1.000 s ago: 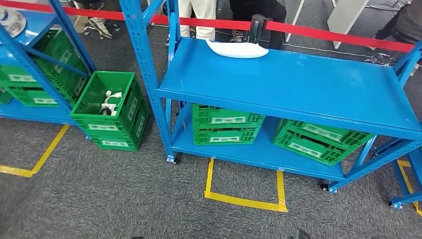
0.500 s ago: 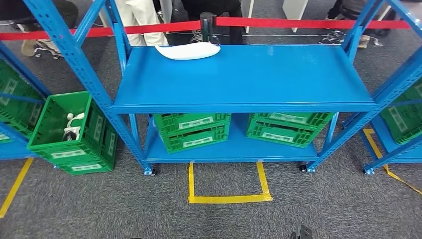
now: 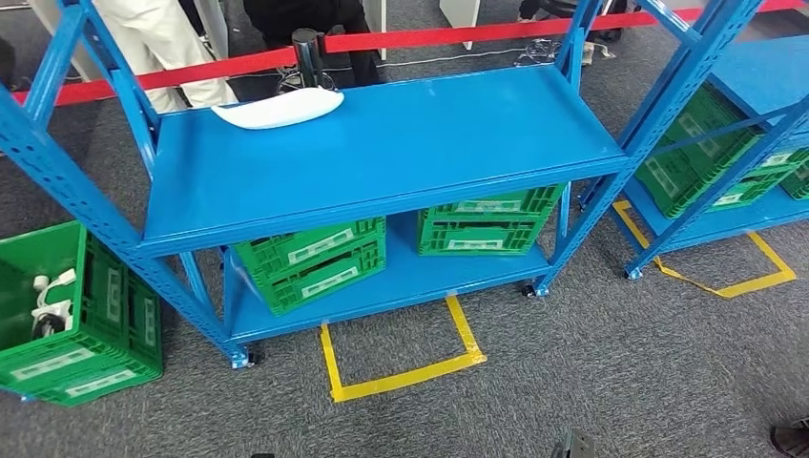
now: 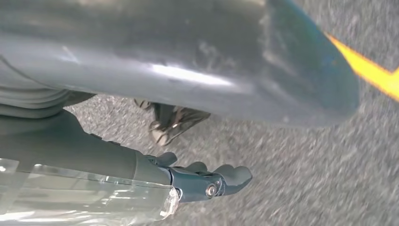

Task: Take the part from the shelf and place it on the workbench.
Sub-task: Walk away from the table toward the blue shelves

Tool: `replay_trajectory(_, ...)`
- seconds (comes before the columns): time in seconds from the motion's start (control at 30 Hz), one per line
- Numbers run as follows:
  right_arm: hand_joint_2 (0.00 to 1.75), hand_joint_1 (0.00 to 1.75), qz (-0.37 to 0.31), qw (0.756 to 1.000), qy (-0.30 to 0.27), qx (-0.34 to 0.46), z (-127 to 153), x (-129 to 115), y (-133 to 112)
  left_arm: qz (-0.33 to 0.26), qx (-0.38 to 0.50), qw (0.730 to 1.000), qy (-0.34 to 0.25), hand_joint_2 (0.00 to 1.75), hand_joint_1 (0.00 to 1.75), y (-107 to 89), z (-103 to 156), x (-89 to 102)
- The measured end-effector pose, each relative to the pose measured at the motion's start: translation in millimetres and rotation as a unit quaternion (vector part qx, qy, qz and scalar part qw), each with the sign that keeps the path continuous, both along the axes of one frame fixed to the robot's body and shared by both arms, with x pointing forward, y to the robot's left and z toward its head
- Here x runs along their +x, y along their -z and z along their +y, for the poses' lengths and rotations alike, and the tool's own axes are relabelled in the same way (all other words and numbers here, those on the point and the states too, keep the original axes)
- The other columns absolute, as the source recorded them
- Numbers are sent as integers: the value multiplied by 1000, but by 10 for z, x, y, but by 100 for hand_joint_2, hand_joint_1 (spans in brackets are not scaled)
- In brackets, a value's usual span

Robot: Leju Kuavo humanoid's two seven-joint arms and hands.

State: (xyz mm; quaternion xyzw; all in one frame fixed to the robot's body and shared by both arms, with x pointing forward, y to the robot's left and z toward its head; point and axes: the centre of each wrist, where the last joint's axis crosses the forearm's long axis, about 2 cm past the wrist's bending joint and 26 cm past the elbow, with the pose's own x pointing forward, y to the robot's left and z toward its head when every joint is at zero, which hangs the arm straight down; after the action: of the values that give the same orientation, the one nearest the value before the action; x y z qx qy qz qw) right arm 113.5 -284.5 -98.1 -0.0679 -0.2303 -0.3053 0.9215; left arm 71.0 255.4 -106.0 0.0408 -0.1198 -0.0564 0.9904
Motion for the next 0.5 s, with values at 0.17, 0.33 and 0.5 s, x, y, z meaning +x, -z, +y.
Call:
replay_trajectory(0.17, 0, 0, -3, 1000, 0, -5, -35, 41, -10, -4, -5, 1000, 0, 0, 0, -10, -57, 32)
replay_trajectory(0.33, 0, 0, -9, 1000, 1, -9, -73, 120, -31, -4, -9, 1000, 0, 0, 0, -15, -102, 41)
replay_trajectory(0.5, 0, 0, -14, 1000, 4, -10, -140, 150, -39, -2, -10, 1000, 0, 0, 0, -13, -144, 3)
